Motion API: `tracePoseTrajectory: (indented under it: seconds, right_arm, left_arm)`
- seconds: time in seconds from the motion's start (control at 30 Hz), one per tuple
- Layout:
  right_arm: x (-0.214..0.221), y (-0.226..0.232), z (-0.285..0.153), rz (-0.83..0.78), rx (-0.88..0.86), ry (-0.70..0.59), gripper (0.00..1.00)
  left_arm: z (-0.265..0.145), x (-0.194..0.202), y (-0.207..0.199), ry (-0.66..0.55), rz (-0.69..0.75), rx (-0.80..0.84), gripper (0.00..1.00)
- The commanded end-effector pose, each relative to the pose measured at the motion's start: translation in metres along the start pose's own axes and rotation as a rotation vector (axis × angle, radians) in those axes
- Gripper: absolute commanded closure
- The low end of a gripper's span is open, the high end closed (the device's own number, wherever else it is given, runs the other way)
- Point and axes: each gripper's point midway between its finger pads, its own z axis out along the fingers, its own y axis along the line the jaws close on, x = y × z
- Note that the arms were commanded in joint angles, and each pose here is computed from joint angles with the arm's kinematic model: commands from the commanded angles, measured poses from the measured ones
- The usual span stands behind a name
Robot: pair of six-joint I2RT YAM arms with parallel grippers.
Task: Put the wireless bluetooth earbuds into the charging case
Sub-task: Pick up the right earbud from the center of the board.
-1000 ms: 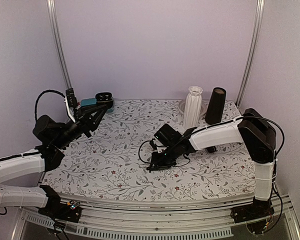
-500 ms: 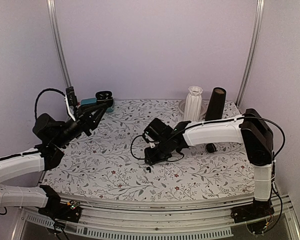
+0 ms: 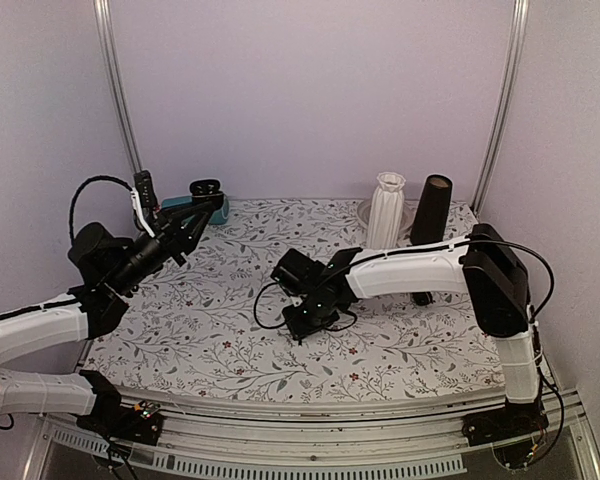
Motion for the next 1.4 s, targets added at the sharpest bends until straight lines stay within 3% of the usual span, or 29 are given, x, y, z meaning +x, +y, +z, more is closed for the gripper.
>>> tracePoseTrajectory:
  seconds: [0.0, 1.37]
  right_arm:
    - [-0.002, 0.001, 0.002, -0.012, 0.03, 0.006, 0.63]
    - [0.019, 0.011, 0.025, -0.104, 0.116, 0.086, 0.69]
  left_arm:
    - [0.0, -0.012, 0.011, -0.029, 0.02, -0.06, 1.0]
    - [-0.005, -0.014, 0.013, -0.04, 0.02, -0.072, 1.0]
